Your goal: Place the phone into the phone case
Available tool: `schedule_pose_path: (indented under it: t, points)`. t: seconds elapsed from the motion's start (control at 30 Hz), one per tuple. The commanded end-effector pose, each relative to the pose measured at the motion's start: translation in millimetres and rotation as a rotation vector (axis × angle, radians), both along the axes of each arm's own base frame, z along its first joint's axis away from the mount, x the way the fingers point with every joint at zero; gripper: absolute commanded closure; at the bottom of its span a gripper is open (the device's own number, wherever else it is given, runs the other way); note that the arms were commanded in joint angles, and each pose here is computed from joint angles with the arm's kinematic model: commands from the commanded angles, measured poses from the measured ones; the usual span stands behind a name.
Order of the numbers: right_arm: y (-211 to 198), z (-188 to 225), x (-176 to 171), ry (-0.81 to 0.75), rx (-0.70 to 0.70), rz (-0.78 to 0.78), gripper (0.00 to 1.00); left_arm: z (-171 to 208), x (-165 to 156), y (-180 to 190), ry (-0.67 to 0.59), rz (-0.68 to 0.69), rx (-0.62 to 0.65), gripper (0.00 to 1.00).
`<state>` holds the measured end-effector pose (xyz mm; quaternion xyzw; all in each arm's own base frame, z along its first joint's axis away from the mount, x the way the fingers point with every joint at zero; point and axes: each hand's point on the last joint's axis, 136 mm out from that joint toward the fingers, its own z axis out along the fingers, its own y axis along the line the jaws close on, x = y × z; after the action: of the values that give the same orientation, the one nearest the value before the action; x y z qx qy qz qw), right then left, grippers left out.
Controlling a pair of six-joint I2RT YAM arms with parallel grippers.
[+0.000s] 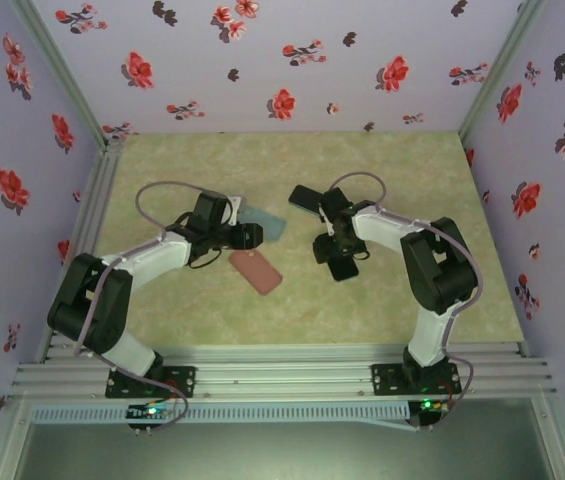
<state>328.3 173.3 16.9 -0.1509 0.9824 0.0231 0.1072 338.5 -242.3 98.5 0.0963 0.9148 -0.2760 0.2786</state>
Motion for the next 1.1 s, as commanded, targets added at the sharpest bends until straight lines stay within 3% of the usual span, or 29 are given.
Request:
schedule_pose_path:
  t: [0.0, 0.27, 1.07]
  points:
    - [-15.9, -14.1, -16.4, 0.073, -0.067, -0.013, 0.26, 12.8, -1.3, -4.5, -0.027, -0.026, -0.009, 0.38]
    - [-13.6, -5.3, -12.7, 0.042, -0.057, -0.007, 0.32, 13.3, -0.8, -4.4, -0.029, -0.023, -0.010, 0.38]
    - [23.8, 34.9, -19.5, -0.012, 0.044, 0.121, 0.32, 10.2, -1.0, -14.3, -0.017, -0.065, -0.040, 0.39]
